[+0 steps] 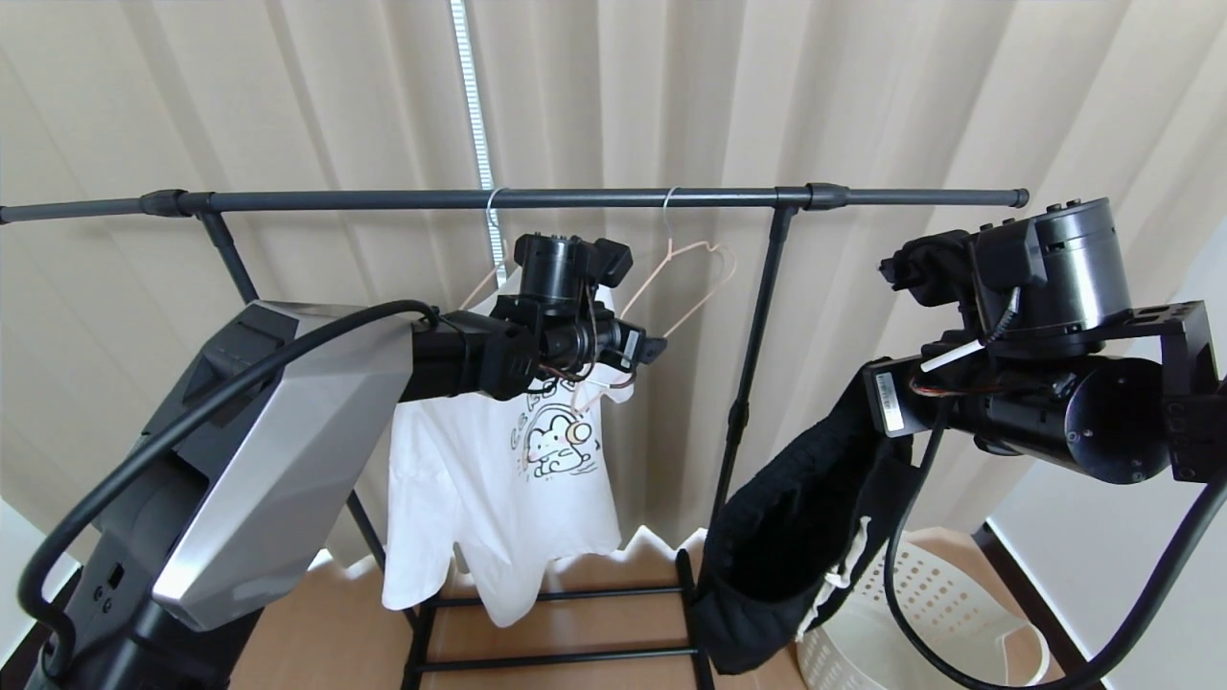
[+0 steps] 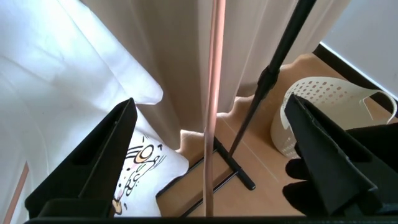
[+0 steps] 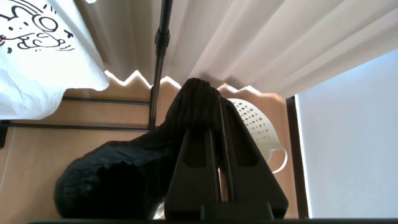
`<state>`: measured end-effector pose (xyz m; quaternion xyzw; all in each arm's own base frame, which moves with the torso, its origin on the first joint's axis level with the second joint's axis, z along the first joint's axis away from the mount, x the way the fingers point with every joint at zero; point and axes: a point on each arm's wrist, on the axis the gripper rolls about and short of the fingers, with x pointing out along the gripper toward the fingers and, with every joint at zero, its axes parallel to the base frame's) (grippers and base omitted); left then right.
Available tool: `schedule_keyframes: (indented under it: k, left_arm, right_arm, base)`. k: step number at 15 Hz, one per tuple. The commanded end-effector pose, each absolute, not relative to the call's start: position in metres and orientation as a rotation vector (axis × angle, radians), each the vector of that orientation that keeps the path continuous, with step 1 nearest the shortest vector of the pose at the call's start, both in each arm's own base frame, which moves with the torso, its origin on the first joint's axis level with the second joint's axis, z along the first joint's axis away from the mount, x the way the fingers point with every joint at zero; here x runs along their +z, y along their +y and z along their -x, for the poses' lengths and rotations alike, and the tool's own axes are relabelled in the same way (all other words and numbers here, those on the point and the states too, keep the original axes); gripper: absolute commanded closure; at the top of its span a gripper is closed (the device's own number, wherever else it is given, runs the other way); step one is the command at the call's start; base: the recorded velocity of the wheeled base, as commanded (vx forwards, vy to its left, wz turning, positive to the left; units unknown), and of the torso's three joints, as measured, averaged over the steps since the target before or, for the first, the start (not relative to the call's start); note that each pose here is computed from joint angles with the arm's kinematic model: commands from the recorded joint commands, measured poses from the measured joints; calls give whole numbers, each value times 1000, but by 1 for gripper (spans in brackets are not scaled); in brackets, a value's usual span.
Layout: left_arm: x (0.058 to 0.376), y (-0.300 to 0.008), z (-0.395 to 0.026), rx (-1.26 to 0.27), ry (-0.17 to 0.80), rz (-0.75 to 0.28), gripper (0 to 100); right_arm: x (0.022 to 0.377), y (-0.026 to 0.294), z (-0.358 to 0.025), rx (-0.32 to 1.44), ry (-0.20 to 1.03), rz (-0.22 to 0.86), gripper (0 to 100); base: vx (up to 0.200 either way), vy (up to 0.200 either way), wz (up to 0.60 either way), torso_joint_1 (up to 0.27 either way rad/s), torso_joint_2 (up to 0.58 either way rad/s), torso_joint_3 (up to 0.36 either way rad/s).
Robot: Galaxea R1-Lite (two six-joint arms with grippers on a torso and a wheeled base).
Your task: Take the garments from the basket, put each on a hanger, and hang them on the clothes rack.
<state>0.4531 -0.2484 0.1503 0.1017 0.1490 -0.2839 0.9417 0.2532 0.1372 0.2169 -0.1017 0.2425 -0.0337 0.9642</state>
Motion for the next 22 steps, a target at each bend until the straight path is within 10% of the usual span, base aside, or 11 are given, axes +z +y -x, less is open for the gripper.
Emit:
schedule_keyframes:
  k: [1,22]
  left_arm:
    - [149,-249,-454,-579,305,-208,100]
    - [182,-242,-440,-548,259,-169,100]
  right_arm:
    - [217,137,-253,-68,491,206,100]
    - [217,137,-253,-68,491,206,100]
  base:
    - [0,0,0,0,0,0]
    - [0,0,0,0,0,0]
